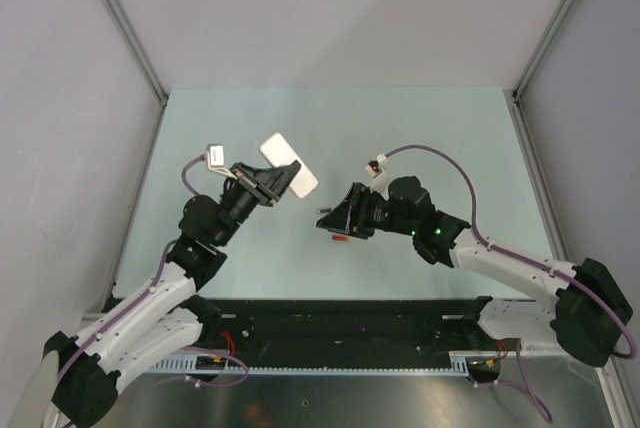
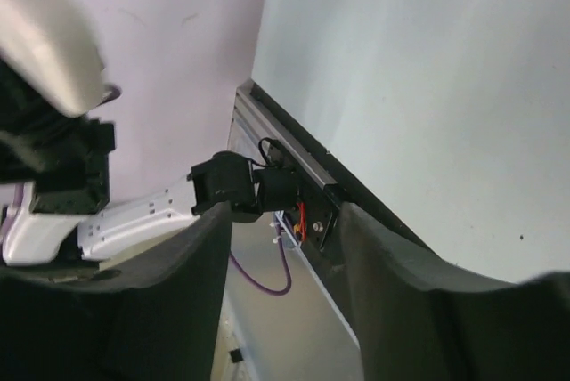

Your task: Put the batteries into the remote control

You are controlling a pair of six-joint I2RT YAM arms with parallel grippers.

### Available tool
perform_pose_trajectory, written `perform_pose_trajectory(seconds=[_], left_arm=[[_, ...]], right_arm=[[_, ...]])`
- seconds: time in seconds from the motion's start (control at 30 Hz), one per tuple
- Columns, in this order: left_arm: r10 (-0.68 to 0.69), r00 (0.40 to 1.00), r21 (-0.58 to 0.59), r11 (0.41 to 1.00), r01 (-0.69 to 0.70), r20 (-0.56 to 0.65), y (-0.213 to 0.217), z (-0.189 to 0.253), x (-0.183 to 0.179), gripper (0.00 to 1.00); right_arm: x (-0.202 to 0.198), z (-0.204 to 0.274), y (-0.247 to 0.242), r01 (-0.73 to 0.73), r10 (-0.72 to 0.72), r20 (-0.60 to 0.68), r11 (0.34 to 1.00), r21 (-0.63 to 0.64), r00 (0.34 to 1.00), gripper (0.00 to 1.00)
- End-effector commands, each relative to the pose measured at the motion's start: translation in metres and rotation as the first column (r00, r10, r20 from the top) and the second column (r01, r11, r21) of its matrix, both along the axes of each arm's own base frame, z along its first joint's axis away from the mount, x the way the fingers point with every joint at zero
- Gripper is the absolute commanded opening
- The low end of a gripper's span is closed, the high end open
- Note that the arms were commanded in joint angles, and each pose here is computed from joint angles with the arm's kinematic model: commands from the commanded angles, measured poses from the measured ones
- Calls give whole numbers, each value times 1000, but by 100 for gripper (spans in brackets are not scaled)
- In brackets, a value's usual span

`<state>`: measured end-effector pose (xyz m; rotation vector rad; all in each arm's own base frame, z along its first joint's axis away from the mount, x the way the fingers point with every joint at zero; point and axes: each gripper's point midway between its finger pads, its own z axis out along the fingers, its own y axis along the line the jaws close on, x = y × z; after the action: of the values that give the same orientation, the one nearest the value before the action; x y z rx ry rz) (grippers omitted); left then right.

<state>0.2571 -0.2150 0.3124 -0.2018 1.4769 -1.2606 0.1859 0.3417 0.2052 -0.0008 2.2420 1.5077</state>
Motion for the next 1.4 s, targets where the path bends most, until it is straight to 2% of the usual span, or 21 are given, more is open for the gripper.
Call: perform_pose_trajectory(seconds=[0.0, 0.03, 0.2, 0.23, 0.27, 0.33, 0.37, 0.43, 0.6, 0.73, 0.9, 1.13, 1.37], left_arm=[[-34, 999, -94, 995, 35, 11, 0, 19, -7, 0], [-48, 999, -98, 994, 47, -3, -2, 16, -7, 0], [-168, 980, -121, 981, 155, -108, -19, -3, -13, 0], [-181, 975, -121, 979, 166, -127, -21, -7, -13, 0], [-199, 966, -127, 976, 179, -166, -25, -15, -12, 0], [-229, 952, -130, 970, 205, -203, -30, -24, -14, 0], [-238, 944, -135, 968, 212, -229, -32, -30, -13, 0], [-249, 937, -135, 966, 222, -245, -34, -35, -14, 0], [-241, 942, -139, 967, 213, -235, -32, -33, -16, 0], [-227, 953, -148, 969, 199, -200, -26, -24, -20, 0], [-217, 961, -151, 970, 192, -170, -23, -14, -21, 0], [-234, 955, -149, 967, 209, -181, -24, -20, -25, 0], [-230, 958, -149, 967, 205, -171, -24, -17, -24, 0]], right_arm=[[-5, 56, -1, -22, 0, 160, 990, 137, 987, 62], [-6, 65, -4, -16, -11, 178, 988, 152, 984, 67], [0, 70, -16, 52, -78, 238, 992, 114, 968, 75], [-1, 59, -20, 64, -74, 234, 997, 54, 969, 77], [2, 73, -19, 99, -105, 275, 994, 37, 956, 83], [2, 62, -27, 126, -84, 335, 986, -107, 938, 85], [8, 75, -27, 168, -111, 375, 978, -123, 920, 85], [7, 72, -27, 164, -91, 371, 972, -171, 924, 86], [9, 56, -21, 136, -93, 256, 979, -153, 962, 87], [11, 59, -9, 119, -111, 191, 992, -30, 975, 88], [8, 68, 5, 72, -84, 156, 994, 82, 984, 86], [16, 90, 11, 64, -99, 175, 979, 195, 980, 81], [19, 80, 14, 56, -84, 143, 980, 193, 986, 61]])
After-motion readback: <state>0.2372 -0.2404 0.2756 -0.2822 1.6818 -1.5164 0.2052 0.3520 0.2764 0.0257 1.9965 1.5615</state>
